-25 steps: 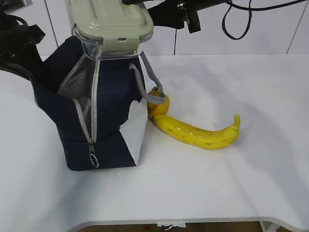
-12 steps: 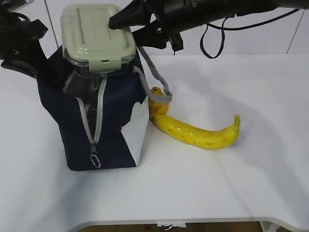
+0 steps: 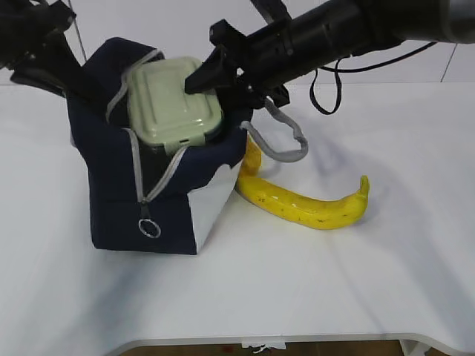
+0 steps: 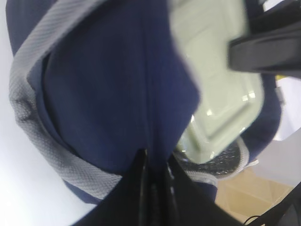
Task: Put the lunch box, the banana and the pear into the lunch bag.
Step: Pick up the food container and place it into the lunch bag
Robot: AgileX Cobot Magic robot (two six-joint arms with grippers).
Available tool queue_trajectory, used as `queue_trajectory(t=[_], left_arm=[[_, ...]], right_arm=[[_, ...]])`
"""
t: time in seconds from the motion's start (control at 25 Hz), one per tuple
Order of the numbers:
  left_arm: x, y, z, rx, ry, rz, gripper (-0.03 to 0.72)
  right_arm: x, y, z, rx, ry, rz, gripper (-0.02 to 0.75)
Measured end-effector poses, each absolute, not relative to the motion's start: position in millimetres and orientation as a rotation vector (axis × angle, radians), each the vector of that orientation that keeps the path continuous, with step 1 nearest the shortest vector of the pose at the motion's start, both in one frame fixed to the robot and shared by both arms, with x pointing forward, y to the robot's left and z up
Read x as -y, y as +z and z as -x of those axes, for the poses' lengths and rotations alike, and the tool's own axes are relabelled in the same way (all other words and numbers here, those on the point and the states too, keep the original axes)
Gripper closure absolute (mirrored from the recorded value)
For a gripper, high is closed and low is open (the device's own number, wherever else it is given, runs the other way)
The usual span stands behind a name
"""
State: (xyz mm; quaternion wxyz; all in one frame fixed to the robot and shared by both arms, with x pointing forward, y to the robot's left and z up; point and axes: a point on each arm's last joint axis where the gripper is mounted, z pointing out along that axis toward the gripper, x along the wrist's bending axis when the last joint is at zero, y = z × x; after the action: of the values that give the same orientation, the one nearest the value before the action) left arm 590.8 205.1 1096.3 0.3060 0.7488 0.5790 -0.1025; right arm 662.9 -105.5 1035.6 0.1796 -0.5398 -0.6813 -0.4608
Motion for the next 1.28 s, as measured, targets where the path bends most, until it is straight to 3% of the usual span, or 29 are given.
queue_trajectory(t=[0.84,1.28], left_arm=[[-204,1088,-598,-1.529,-0.294,-1.991,0.679],[-204,1088,-598,-1.523,-0.291,-1.995,0.679]], right_arm=[[76,991,-673,1.861,-1.245,1.615,0.384],[63,991,-690,1.837,-1.248,1.533,0.384]])
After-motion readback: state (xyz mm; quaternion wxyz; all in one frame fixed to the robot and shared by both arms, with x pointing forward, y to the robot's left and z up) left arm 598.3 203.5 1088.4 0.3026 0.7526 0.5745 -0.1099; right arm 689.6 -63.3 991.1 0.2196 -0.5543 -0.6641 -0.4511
